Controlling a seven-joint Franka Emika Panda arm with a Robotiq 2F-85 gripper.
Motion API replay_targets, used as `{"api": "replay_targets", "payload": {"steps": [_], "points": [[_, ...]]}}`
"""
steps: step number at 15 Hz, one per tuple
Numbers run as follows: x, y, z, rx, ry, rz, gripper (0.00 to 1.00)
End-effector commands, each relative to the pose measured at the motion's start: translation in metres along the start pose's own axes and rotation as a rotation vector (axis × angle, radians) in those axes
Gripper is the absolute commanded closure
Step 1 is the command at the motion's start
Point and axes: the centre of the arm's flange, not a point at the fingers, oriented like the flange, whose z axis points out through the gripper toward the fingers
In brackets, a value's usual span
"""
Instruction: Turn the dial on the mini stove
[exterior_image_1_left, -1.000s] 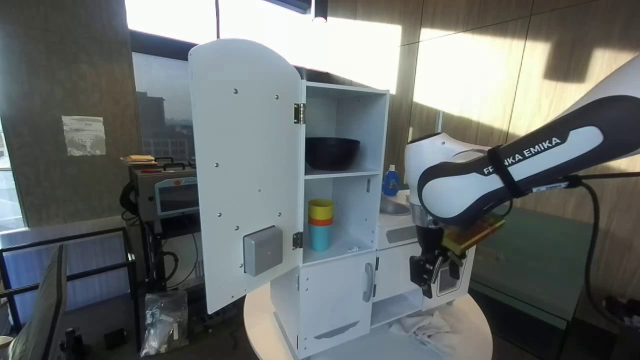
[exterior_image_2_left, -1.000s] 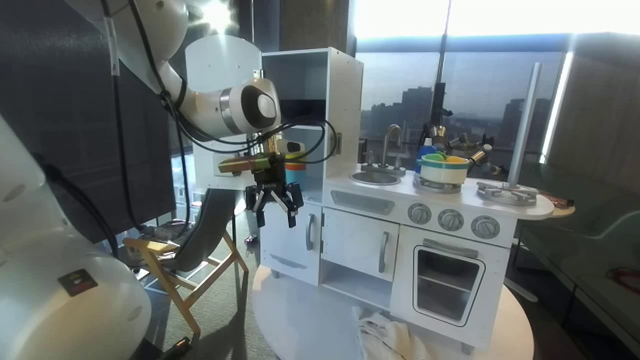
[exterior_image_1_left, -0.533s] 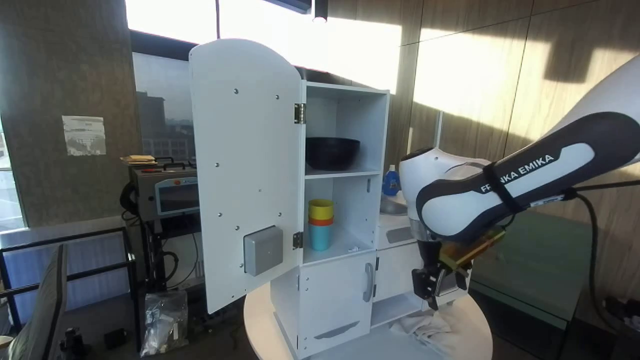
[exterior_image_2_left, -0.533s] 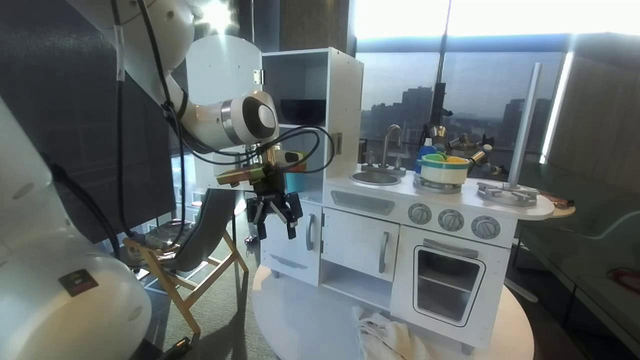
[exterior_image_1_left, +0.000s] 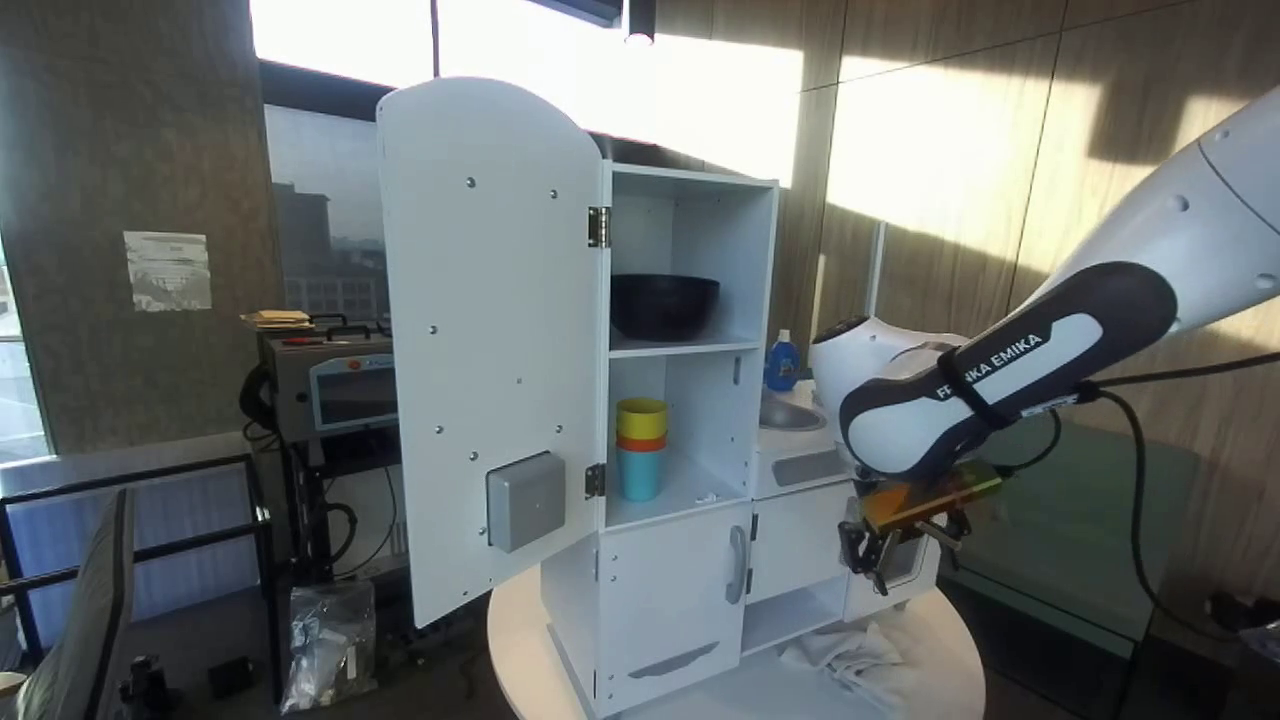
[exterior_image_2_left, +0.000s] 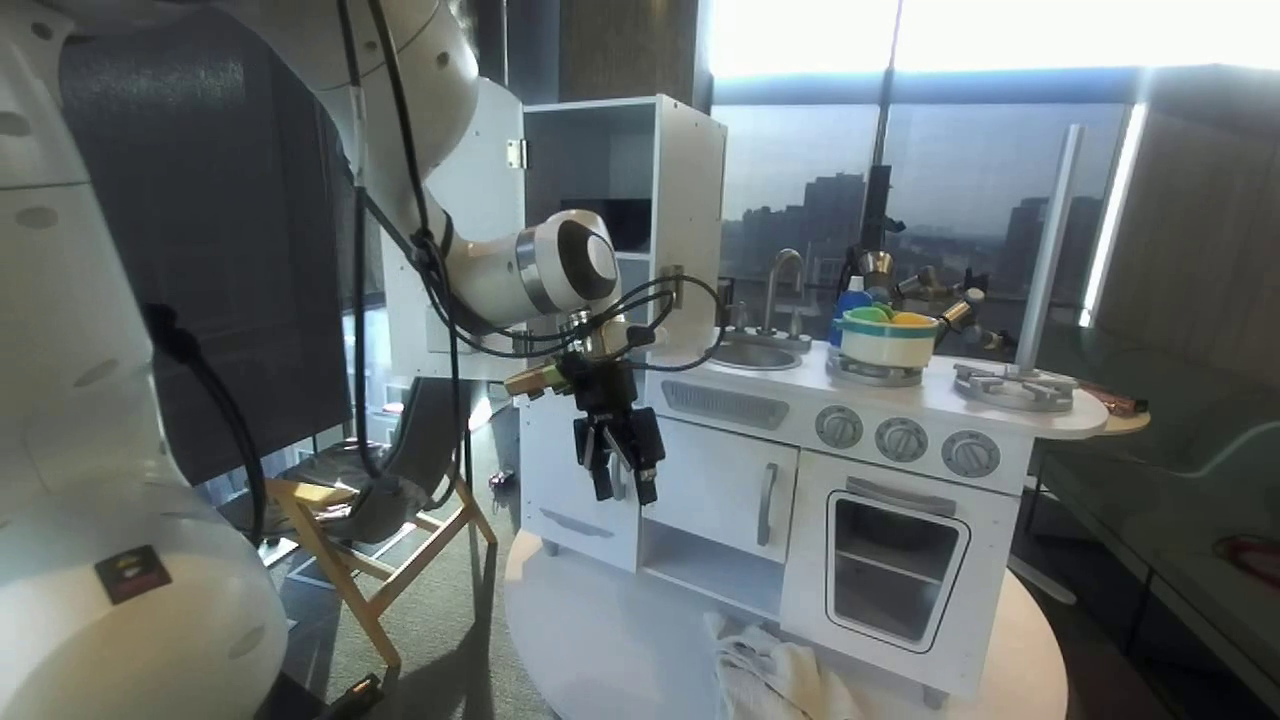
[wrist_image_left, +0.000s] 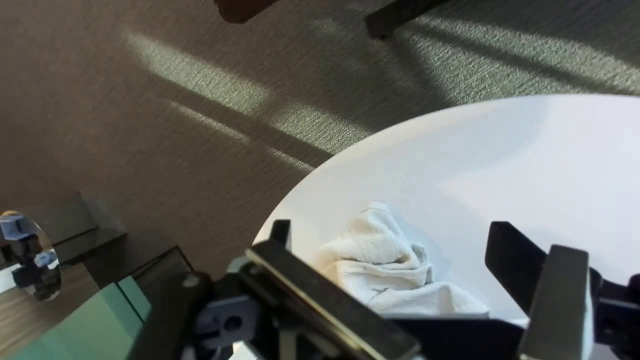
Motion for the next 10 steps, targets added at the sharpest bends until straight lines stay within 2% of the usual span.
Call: {"api": "replay_targets", "payload": {"steps": [1,4,6,8,10], "points": [[0.087,0.021,0.009,0.105,0.027,0.109,0.0],[0.142,0.043,0.013,0.119,0.193,0.083,0.0],[0.164,0.05,0.014,0.084,0.279,-0.023,0.0],[0.184,0.056,0.015,0.032,0.319,-0.114,0.0],[0.199,0.065,0.011,0.027,0.299,-0.231,0.0]]}}
